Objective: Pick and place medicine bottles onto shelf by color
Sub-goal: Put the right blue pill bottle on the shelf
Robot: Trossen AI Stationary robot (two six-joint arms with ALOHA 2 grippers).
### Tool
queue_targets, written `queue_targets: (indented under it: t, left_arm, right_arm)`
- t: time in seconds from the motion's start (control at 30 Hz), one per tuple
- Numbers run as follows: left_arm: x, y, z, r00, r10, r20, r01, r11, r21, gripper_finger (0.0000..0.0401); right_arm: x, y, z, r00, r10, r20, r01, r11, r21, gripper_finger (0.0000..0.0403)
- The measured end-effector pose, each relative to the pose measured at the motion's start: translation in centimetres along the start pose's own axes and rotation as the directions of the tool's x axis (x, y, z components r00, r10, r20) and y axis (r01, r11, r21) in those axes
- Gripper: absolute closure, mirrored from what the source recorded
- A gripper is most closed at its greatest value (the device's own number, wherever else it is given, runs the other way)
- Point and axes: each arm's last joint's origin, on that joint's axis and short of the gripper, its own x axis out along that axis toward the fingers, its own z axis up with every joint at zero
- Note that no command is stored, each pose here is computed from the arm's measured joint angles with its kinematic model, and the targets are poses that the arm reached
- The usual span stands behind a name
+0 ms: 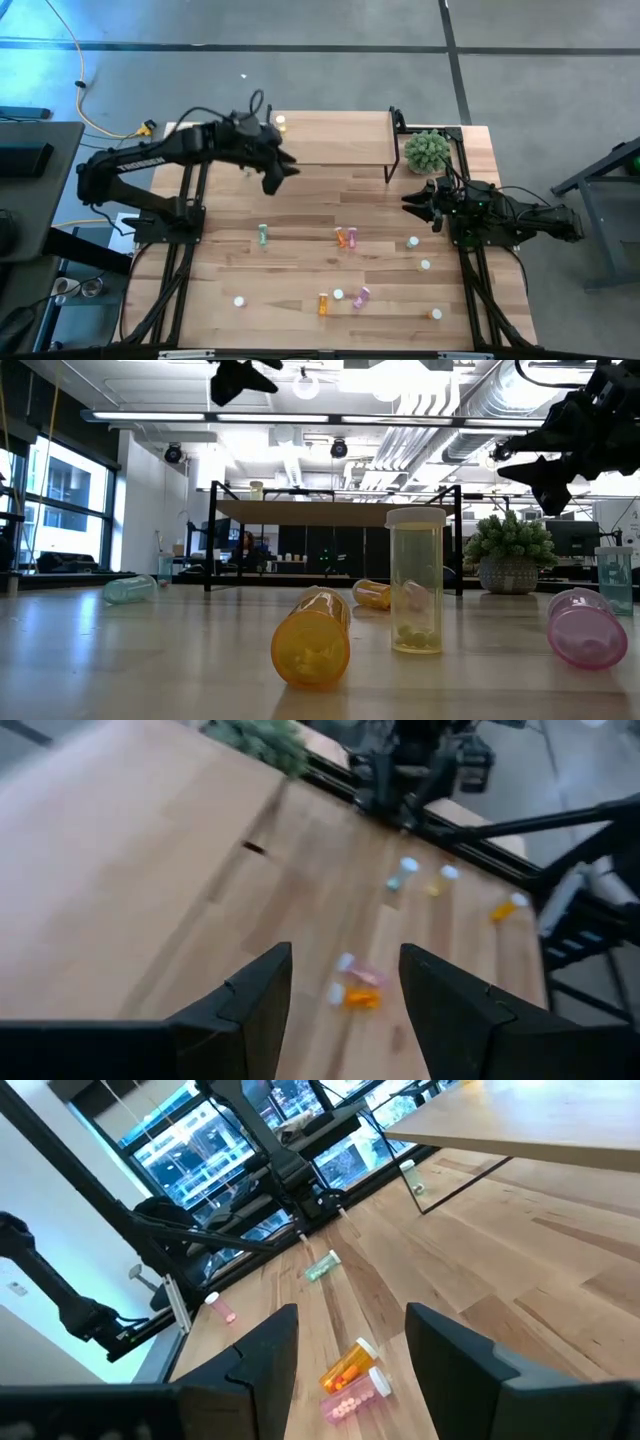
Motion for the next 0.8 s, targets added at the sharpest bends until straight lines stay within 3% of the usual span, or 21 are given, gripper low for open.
queue_targets:
  t: [0.2, 0.33, 0.7, 0.8]
  left_arm:
    - [2.0, -2.3, -2.4, 0.999, -0.011, 0.047, 0.014, 0.997, -0.073, 0.0227]
    - [2.3, -4.3, -3.3, 0.996, -0.013, 0.094, 0.021, 0.996, -0.090, 0.0227]
    - [1.6, -8.5, -6.7, 0.973, 0.198, 0.119, -0.178, 0.971, -0.162, 0.0227]
    - [1.2, -8.8, -7.7, 0.961, 0.256, 0.102, -0.239, 0.958, -0.158, 0.0227]
  right_arm:
    - [0.0, 0.2, 0.3, 0.999, 0.016, 0.036, -0.022, 0.985, 0.170, 0.0226]
    - [0.0, 0.2, 0.3, 0.999, 0.012, 0.039, -0.018, 0.986, 0.168, 0.0226]
    - [0.0, 0.2, 0.4, 0.999, 0.012, 0.042, -0.019, 0.984, 0.179, 0.0226]
    - [0.0, 0.4, 0.6, 0.997, 0.059, 0.054, -0.067, 0.982, 0.175, 0.0226]
